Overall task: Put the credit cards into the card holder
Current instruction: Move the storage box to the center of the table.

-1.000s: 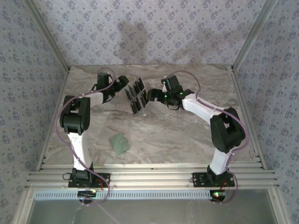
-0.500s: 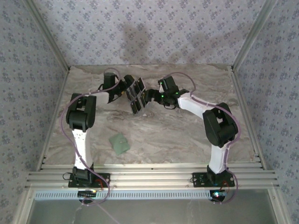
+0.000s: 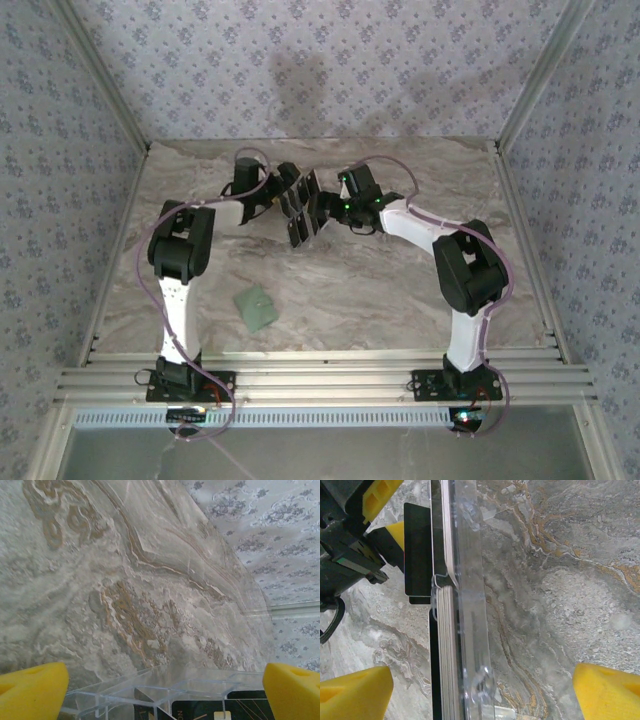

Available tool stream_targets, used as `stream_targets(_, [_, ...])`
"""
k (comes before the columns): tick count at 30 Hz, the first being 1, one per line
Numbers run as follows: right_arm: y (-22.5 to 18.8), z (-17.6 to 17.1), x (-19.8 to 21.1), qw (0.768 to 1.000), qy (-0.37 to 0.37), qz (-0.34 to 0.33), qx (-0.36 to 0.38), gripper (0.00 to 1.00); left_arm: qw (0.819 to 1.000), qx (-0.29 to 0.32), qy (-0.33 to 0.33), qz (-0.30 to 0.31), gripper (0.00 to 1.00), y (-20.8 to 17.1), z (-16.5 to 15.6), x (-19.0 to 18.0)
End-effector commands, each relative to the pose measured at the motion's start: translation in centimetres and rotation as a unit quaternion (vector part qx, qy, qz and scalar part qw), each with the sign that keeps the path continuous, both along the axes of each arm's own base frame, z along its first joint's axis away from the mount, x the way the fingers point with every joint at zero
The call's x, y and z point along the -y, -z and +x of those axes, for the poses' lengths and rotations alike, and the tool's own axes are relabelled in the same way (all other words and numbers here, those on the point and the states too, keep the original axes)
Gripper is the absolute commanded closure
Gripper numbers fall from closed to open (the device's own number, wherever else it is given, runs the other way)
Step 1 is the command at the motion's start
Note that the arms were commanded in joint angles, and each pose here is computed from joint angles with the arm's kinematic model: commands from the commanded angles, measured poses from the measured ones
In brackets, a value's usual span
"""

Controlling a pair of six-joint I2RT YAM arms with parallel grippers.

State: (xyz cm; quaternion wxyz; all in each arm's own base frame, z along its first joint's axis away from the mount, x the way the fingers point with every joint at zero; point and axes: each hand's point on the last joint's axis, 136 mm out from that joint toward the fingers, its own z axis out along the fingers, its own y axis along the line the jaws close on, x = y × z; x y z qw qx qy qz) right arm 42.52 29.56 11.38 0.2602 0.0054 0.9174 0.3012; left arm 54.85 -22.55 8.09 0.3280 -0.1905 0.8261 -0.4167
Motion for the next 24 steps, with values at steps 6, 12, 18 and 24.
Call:
stream_targets(6, [1.2, -1.2, 2.1, 0.999, 0.032, -0.031, -0.001, 0.06, 1.000, 0.004, 0.004, -0.014, 0.00, 0.5, -1.7, 2.4])
stream_targets(12, [2.3, -2.1, 4.5, 0.997, 0.055, -0.058, -0.004, 0.07, 1.000, 0.007, 0.016, -0.014, 0.00, 0.6, -2.7, 4.7])
stream_targets(18, [2.5, -2.2, 6.9, 0.994, 0.080, -0.073, -0.005, 0.07, 0.999, 0.008, 0.027, -0.017, 0.00, 0.8, -3.4, 6.7])
stream_targets(24, [2.6, -2.4, 9.7, 0.991, 0.106, -0.081, -0.008, 0.07, 0.999, 0.010, 0.036, -0.021, 0.00, 0.9, -3.8, 8.6])
